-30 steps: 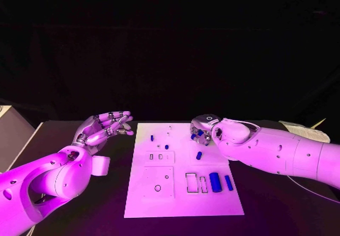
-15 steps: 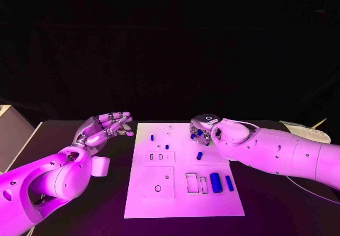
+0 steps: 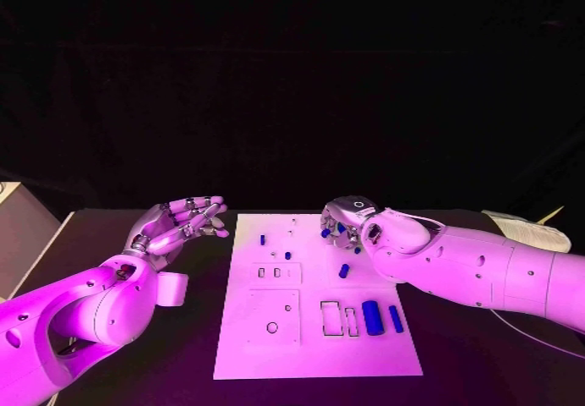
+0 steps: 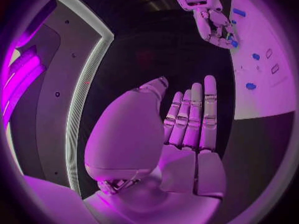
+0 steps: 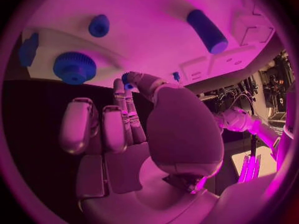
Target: Assemble the parts on the task board
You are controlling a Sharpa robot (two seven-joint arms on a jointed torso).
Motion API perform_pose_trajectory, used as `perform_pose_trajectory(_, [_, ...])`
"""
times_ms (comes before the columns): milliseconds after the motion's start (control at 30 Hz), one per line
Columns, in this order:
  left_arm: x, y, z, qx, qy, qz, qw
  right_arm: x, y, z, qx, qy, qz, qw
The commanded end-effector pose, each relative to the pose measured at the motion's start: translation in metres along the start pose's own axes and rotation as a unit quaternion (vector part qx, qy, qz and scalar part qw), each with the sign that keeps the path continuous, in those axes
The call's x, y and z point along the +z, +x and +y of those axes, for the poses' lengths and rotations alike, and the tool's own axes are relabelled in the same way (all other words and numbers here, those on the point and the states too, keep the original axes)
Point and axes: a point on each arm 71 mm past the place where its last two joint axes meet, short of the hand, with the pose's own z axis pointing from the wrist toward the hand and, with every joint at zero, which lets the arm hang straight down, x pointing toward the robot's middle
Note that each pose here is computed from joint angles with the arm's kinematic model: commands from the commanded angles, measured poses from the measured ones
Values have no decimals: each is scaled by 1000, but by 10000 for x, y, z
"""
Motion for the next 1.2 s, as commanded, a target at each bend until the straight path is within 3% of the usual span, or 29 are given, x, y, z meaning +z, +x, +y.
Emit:
perform_pose_trajectory(33, [5, 8, -6, 0, 2, 6, 1000, 25, -62, 31, 11, 9, -29, 999])
perform_pose_trajectory(567, [11, 17, 0, -1, 1, 6, 1000, 299, -84, 264, 15, 11, -45, 999])
perform_pose_trajectory(1200, [14, 52, 0, -3, 0, 10, 1000, 465, -54, 346, 15, 19, -45, 999])
